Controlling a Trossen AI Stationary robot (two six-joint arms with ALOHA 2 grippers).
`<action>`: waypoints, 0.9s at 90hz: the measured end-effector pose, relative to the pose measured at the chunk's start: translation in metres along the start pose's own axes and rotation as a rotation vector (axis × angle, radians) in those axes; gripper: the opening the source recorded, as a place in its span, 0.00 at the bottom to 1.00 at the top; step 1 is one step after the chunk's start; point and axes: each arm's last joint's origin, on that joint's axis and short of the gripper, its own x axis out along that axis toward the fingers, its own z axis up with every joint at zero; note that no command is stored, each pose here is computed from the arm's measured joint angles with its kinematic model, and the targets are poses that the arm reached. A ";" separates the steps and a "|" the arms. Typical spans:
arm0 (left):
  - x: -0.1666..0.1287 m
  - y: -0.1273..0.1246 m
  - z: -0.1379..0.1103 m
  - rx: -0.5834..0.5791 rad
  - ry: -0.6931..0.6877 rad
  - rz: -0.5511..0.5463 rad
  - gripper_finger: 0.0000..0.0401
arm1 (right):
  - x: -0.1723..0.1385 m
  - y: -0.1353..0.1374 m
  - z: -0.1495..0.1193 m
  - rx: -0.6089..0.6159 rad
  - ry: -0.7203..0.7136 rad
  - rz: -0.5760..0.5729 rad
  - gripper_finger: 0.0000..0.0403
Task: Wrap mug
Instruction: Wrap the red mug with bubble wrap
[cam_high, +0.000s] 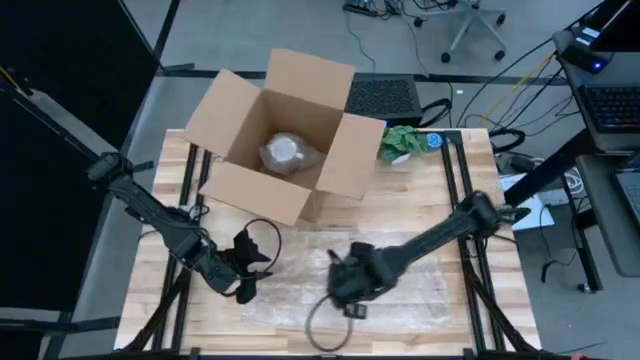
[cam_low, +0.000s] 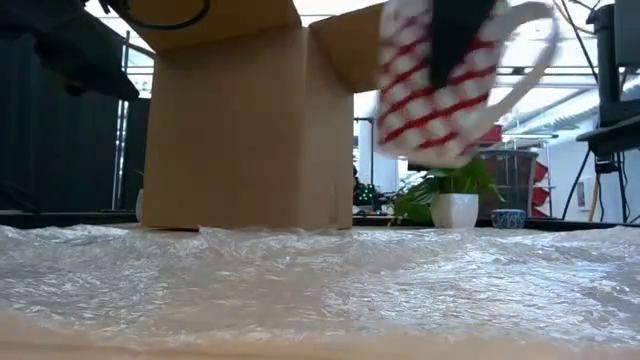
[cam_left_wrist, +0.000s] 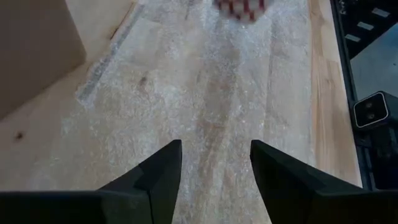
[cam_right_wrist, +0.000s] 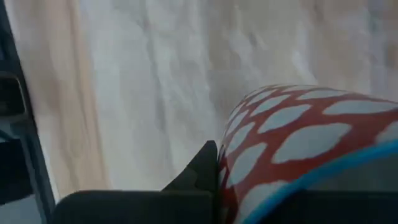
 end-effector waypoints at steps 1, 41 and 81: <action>0.000 0.000 0.000 0.000 0.000 0.000 0.45 | 0.001 0.000 0.002 -0.003 0.003 0.003 0.00; 0.000 0.000 0.000 -0.004 0.000 -0.001 0.45 | 0.042 -0.009 0.020 -0.015 0.116 0.013 0.00; 0.000 0.000 0.000 -0.001 0.000 -0.001 0.45 | 0.045 -0.018 0.028 0.013 0.112 0.068 0.01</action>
